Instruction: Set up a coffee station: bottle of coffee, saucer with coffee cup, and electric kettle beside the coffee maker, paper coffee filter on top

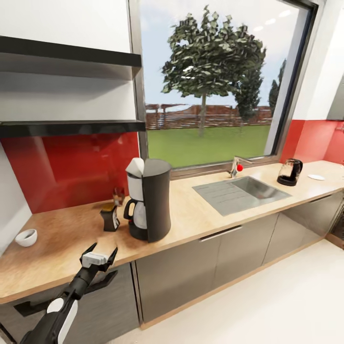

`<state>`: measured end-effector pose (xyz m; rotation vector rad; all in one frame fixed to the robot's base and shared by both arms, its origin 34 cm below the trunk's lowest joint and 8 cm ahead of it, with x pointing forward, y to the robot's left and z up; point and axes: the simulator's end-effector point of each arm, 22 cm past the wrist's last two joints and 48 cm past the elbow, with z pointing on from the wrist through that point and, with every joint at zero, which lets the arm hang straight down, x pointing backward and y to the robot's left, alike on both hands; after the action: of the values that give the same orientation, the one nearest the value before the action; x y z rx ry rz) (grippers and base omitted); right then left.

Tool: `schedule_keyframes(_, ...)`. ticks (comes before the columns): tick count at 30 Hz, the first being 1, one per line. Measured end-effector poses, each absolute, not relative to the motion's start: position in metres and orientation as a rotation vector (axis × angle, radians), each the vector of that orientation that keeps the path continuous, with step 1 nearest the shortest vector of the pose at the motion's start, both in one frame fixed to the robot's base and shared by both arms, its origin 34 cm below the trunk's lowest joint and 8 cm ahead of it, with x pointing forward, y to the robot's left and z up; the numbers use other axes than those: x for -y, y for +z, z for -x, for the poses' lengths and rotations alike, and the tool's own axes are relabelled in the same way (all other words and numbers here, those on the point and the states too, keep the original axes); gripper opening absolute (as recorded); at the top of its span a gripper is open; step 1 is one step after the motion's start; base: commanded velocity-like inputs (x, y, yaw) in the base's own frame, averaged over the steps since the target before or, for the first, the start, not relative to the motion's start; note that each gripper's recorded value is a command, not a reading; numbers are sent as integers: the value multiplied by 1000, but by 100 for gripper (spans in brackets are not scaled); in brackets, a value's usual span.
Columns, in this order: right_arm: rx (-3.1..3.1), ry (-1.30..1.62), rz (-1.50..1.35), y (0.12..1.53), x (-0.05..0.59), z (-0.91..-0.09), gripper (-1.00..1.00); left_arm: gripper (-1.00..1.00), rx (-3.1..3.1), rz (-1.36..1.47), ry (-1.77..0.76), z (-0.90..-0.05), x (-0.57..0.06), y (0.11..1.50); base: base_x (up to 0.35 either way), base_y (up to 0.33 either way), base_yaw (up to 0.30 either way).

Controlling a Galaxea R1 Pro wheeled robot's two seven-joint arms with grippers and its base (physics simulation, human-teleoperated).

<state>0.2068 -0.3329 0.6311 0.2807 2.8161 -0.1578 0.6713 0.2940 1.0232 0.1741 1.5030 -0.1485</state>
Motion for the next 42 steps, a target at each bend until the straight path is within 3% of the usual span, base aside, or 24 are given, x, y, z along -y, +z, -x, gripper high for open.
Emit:
schedule_keyframes(9, -2818, -158, -279, 631, 333, -206, 100, 100, -1550, -191, -227, -657, -252, 993, -298, 0, -1)
schedule_keyframes(22, -2818, -157, -277, 631, 332, -206, 100, 100, -1732, -191, -260, -581, -245, 904, -21, 0, 0)
schedule_keyframes(32, -2820, -150, -280, 631, 329, -206, 100, 100, -2310, -291, -263, -403, -267, 712, 0, 0, 0)
schedule_keyframes(37, -2820, -139, -280, 631, 327, -206, 100, 100, -2533, -187, -8, -313, -326, 666, 0, 0, 0)
schedule_keyframes(42, -2821, -136, -278, 631, 327, -206, 100, 100, -2664, -129, 108, -254, -347, 648, 0, 0, 0)
